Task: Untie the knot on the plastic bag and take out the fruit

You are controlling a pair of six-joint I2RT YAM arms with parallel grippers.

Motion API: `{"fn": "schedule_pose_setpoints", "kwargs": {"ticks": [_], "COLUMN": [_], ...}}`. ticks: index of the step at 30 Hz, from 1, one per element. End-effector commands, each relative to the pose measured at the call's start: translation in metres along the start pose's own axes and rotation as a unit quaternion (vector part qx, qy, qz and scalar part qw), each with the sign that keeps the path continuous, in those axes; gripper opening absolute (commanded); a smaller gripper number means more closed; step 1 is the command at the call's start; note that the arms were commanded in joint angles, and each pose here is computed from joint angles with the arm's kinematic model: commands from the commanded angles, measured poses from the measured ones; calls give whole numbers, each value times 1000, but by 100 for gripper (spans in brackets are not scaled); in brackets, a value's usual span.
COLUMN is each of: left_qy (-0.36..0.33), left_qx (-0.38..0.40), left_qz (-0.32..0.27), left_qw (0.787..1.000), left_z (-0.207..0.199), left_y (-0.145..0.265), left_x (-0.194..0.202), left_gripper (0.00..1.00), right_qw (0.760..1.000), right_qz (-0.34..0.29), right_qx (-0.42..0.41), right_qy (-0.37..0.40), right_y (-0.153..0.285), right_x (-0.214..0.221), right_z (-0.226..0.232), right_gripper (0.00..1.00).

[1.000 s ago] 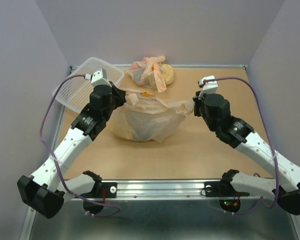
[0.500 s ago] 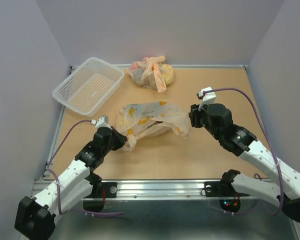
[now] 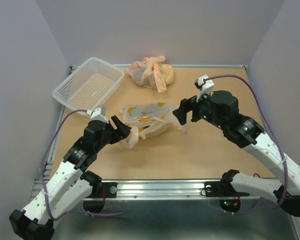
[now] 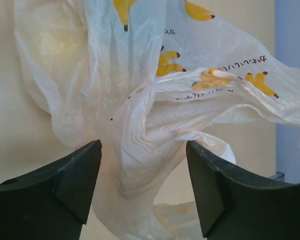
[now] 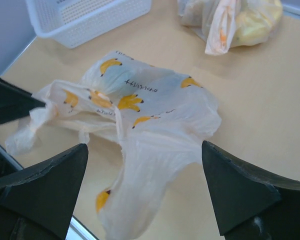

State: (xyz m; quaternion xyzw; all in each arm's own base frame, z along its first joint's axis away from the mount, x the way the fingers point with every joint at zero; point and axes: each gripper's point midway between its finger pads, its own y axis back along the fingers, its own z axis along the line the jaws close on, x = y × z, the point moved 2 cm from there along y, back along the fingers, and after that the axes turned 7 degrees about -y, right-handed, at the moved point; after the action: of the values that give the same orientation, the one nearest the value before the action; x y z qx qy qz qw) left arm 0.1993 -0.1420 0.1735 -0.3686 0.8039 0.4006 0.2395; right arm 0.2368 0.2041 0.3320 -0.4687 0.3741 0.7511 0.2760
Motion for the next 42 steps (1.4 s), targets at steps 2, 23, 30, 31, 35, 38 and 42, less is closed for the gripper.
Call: {"fn": "schedule_pose_setpoints", "kwargs": {"ticks": [2, 23, 30, 31, 35, 38, 42], "left_qy": [-86, -201, -238, -242, -281, -301, -334], "left_qx": [-83, 114, 128, 125, 128, 133, 143], "left_qz": [-73, -84, -78, -79, -80, -79, -100], "left_qw": [990, 969, 960, 959, 948, 941, 926], "left_z": [-1, -119, -137, -136, -140, -143, -156], "left_y": [41, 36, 25, 22, 13, 5, -8], "left_x": [-64, -84, -60, -58, -44, -32, -19], "left_gripper": [81, 76, 75, 75, 75, 75, 76], "right_qw": [997, 955, 946, 947, 955, 959, 960], "right_qz": [32, 207, 251, 250, 217, 199, 200], "right_qx": [-56, -142, -130, -124, -127, -130, -131], "right_qy": [33, 155, 160, 161, 159, 153, 145], "right_y": [2, -121, -148, -149, -141, -135, -132], "right_x": [-3, 59, 91, 90, 66, 55, 56], "right_z": [18, 36, 25, 23, 30, 35, 36], "right_gripper": [100, 78, 45, 28, 1, 0, 0]}}
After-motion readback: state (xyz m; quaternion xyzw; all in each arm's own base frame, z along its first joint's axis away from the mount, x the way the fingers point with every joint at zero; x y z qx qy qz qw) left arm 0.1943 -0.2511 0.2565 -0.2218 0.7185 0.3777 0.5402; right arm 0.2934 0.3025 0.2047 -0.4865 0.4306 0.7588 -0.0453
